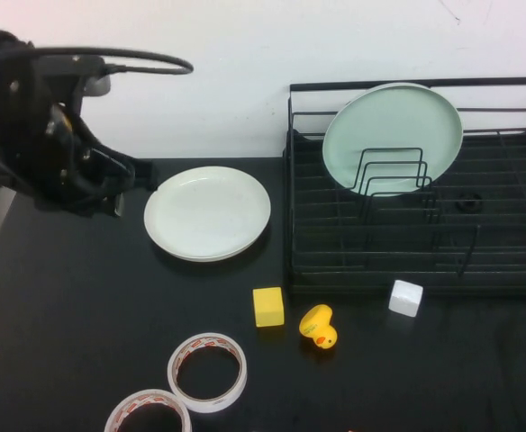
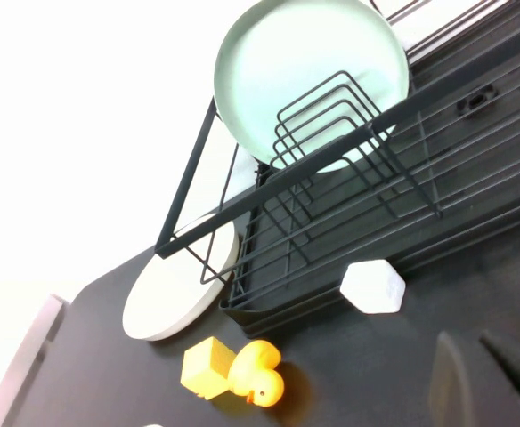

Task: Place plate on rack
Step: Pick up the plate from the table

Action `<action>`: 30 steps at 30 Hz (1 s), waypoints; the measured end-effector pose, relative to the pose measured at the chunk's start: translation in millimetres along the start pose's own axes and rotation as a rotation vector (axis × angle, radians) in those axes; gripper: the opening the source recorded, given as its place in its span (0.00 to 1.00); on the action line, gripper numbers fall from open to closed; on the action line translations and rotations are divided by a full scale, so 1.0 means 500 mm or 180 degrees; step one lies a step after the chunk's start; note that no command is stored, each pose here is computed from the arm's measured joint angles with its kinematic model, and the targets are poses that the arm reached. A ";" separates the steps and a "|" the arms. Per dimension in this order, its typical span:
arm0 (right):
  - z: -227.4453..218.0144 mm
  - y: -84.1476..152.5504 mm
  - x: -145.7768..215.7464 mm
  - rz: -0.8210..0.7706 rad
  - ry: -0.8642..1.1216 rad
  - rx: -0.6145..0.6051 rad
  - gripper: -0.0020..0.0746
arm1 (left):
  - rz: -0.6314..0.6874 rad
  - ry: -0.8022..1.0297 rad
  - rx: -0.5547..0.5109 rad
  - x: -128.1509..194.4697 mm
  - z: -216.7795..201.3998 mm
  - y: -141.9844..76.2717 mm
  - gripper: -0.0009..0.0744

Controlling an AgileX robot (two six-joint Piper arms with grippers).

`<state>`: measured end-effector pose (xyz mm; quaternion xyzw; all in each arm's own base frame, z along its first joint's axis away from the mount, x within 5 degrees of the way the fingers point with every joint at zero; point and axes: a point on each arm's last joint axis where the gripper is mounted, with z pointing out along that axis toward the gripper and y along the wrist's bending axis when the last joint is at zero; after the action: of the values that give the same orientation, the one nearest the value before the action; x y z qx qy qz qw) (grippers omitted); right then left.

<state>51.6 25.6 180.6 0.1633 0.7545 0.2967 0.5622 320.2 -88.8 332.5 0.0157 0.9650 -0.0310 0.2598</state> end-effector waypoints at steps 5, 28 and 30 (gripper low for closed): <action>0.000 0.000 -0.001 -0.0088 -0.0013 0.0003 0.04 | -0.0360 0.0359 0.0371 -0.044 0.095 0.036 0.29; 0.000 0.000 -0.001 -0.0128 -0.0023 0.0005 0.04 | -0.0811 0.0795 0.0388 -0.104 0.404 0.047 0.47; 0.000 0.000 -0.001 -0.0128 -0.0023 0.0005 0.04 | -0.0899 0.0753 0.0413 -0.103 0.421 0.046 0.47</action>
<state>51.8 25.1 181.1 0.1495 0.7559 0.2841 0.5706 471.3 -80.9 175.5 -0.0996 0.9774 -0.1272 0.1362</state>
